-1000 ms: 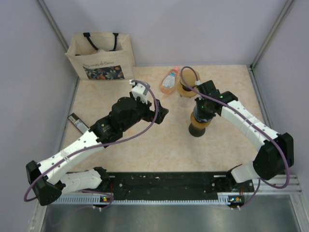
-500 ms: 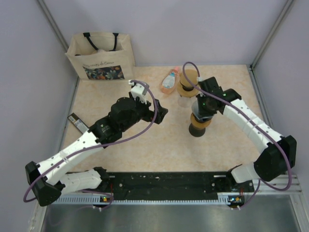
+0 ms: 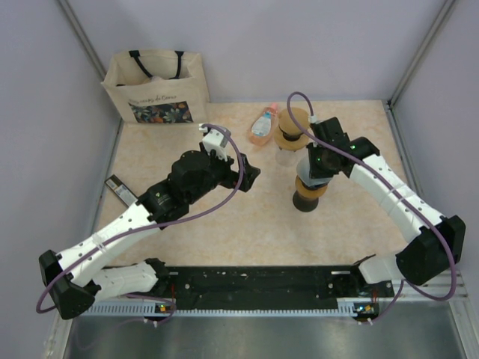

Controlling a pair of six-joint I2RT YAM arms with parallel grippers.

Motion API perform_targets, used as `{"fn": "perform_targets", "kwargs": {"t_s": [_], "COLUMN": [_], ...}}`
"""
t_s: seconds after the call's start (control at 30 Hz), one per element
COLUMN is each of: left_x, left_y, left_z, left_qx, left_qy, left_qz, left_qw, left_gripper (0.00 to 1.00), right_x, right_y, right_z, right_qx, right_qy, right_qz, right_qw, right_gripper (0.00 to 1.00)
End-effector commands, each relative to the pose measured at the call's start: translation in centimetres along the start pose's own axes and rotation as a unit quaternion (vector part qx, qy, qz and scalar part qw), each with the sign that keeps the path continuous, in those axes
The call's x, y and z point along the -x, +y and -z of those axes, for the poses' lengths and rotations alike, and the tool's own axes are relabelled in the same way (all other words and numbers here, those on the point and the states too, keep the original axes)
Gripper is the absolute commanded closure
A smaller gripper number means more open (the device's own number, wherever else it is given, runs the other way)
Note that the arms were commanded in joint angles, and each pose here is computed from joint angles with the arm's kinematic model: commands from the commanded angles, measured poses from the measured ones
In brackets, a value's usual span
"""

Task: Place the coffee filter in the dripper

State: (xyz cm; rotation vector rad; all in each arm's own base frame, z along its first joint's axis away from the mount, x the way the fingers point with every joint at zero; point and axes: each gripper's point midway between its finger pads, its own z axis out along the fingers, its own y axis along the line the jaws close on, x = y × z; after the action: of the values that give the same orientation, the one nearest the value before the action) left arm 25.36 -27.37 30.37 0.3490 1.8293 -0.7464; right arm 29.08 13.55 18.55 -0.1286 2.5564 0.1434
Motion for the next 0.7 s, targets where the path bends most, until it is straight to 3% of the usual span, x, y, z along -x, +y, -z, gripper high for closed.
{"fn": "perform_targets", "kwargs": {"t_s": [0.0,0.33,0.67], "left_x": [1.2,1.2,1.1], "left_y": [-0.3,-0.4,-0.6], "left_z": [0.4,0.4,-0.9], "left_qx": [-0.005,-0.008,-0.008], "left_qy": [-0.021,-0.021,-0.011], "left_qz": [0.006,0.008,0.021], "left_qw": [1.000,1.000,1.000], "left_gripper": [0.01,0.01,0.01], "right_x": [1.8,5.0,5.7], "right_y": [-0.2,0.0,-3.1], "right_z": [1.6,6.8,10.0], "right_qx": [0.001,0.025,-0.027], "right_qy": [-0.036,-0.123,-0.196], "right_qz": [-0.014,-0.025,-0.062], "right_qw": [0.999,0.992,0.978], "right_gripper": [0.82,0.81,0.50]}}
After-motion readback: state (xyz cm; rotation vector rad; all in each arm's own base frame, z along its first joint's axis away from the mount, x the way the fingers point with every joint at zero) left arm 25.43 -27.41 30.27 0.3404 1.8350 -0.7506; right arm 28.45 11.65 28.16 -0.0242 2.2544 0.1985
